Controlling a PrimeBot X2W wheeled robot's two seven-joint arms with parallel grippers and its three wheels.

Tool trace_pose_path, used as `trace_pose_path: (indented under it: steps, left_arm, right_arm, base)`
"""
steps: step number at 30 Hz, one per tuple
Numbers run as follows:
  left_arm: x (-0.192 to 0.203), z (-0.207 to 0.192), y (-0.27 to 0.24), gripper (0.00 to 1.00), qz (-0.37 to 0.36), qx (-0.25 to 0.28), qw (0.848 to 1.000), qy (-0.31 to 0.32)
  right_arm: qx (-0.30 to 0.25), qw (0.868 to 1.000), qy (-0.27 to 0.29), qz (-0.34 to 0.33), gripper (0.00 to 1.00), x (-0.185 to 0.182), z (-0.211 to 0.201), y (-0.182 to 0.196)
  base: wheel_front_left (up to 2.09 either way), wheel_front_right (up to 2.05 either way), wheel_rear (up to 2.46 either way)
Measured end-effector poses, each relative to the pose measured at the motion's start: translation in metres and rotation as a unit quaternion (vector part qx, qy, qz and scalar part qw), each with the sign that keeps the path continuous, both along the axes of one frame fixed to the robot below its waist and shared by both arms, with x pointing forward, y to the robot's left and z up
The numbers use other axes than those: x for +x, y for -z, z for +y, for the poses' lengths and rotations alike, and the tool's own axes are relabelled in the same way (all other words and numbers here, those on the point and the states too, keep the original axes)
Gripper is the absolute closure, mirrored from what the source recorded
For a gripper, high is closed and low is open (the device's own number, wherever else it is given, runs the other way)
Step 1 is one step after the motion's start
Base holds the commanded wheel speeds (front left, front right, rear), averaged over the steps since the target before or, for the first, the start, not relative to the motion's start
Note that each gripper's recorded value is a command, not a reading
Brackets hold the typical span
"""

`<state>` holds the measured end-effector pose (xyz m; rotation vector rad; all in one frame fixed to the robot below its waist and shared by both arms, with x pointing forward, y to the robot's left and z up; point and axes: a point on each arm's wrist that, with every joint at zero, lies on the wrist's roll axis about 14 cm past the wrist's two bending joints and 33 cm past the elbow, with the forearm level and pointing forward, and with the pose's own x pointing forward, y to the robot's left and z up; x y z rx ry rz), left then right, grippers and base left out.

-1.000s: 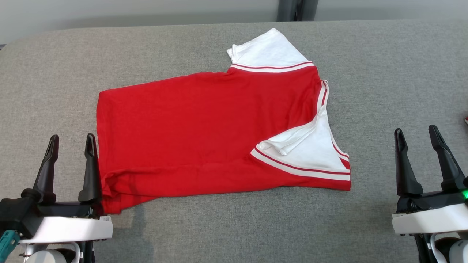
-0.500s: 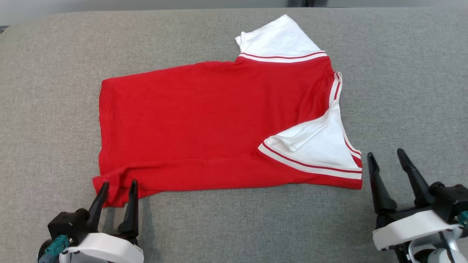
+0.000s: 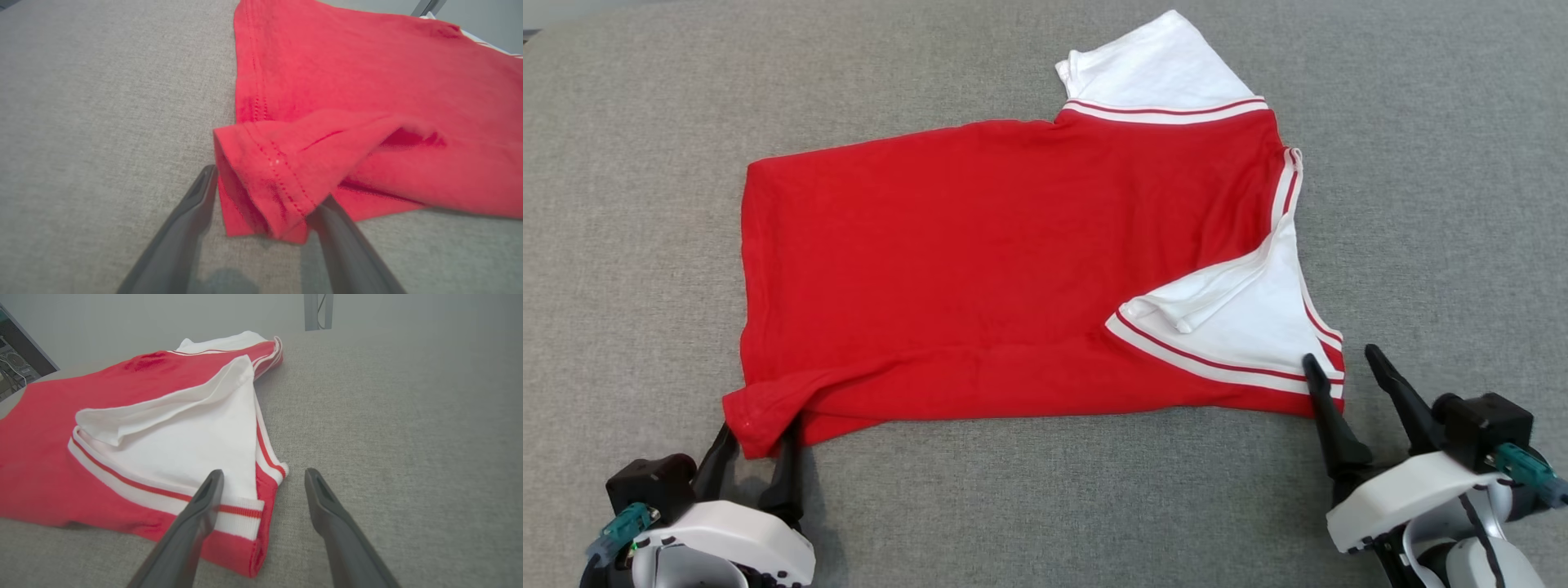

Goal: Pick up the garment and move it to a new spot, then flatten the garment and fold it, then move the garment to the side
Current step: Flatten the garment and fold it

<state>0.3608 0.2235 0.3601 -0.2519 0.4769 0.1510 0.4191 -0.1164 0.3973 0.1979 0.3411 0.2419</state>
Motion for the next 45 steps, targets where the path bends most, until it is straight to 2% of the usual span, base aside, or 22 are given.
trace_pose_path:
  steps: [7,8,9,10,15,22,30,37,38,39,40,44,45]
  left_arm:
    - [0.004,0.001,0.013,0.00,0.034,-0.013,0.999,-0.004]
    - [0.005,0.001,0.015,0.00,0.037,-0.018,0.999,-0.006]
    - [0.007,0.000,0.015,0.26,0.038,-0.023,0.999,-0.006]
    - [0.008,-0.001,0.016,1.00,0.040,-0.029,0.999,-0.004]
    - [0.015,-0.008,0.016,1.00,0.045,-0.044,0.998,0.008]
    - [0.022,-0.020,0.007,1.00,0.058,-0.064,0.995,0.047]
    - [0.000,-0.018,-0.001,1.00,0.098,-0.051,0.991,0.071]
    - [-0.014,-0.005,-0.009,1.00,0.120,-0.036,0.990,0.071]
    - [-0.013,-0.004,-0.010,1.00,0.118,-0.034,0.990,0.071]
    - [-0.011,-0.009,-0.014,0.55,0.109,-0.031,0.990,0.085]
    - [-0.010,-0.011,-0.016,0.00,0.105,-0.033,0.990,0.086]
    - [-0.005,-0.016,-0.025,0.00,0.071,-0.047,0.994,0.070]
    - [0.008,-0.018,-0.044,0.00,0.009,-0.059,0.997,0.046]
  right_arm:
    - [0.006,0.999,-0.018,0.038,0.00,0.000,0.010,0.015]
    - [0.009,0.999,-0.020,0.046,0.38,-0.001,0.011,0.018]
    - [0.012,0.999,-0.020,0.049,0.66,-0.002,0.012,0.019]
    - [0.015,0.998,-0.019,0.053,1.00,-0.001,0.012,0.020]
    - [0.021,0.998,-0.012,0.053,1.00,0.003,0.008,0.019]
    - [0.024,0.999,0.028,0.035,1.00,0.007,-0.019,0.006]
    - [0.044,0.993,0.072,0.083,1.00,-0.042,-0.035,0.017]
    - [0.075,0.987,0.067,0.129,1.00,-0.080,-0.020,0.025]
    - [0.077,0.986,0.067,0.128,0.85,-0.081,-0.019,0.025]
    - [0.077,0.987,0.068,0.122,0.00,-0.079,-0.020,0.023]
    - [0.078,0.988,0.069,0.116,0.00,-0.076,-0.020,0.021]
    - [0.065,0.992,0.072,0.077,0.00,-0.061,-0.026,0.006]
    - [0.047,0.995,0.078,0.038,0.00,-0.047,-0.035,-0.010]
  base:
    - [0.00,0.00,0.00]
    - [0.00,0.00,0.00]
    - [0.00,0.00,0.00]
    - [0.00,0.00,0.00]
    - [0.00,0.00,0.00]
    - [0.00,0.00,0.00]
    - [0.00,0.00,0.00]
    - [0.00,0.00,0.00]
    - [0.00,0.00,0.00]
    - [0.00,0.00,0.00]
    - [0.00,0.00,0.00]
    - [0.00,0.00,0.00]
    - [0.00,0.00,0.00]
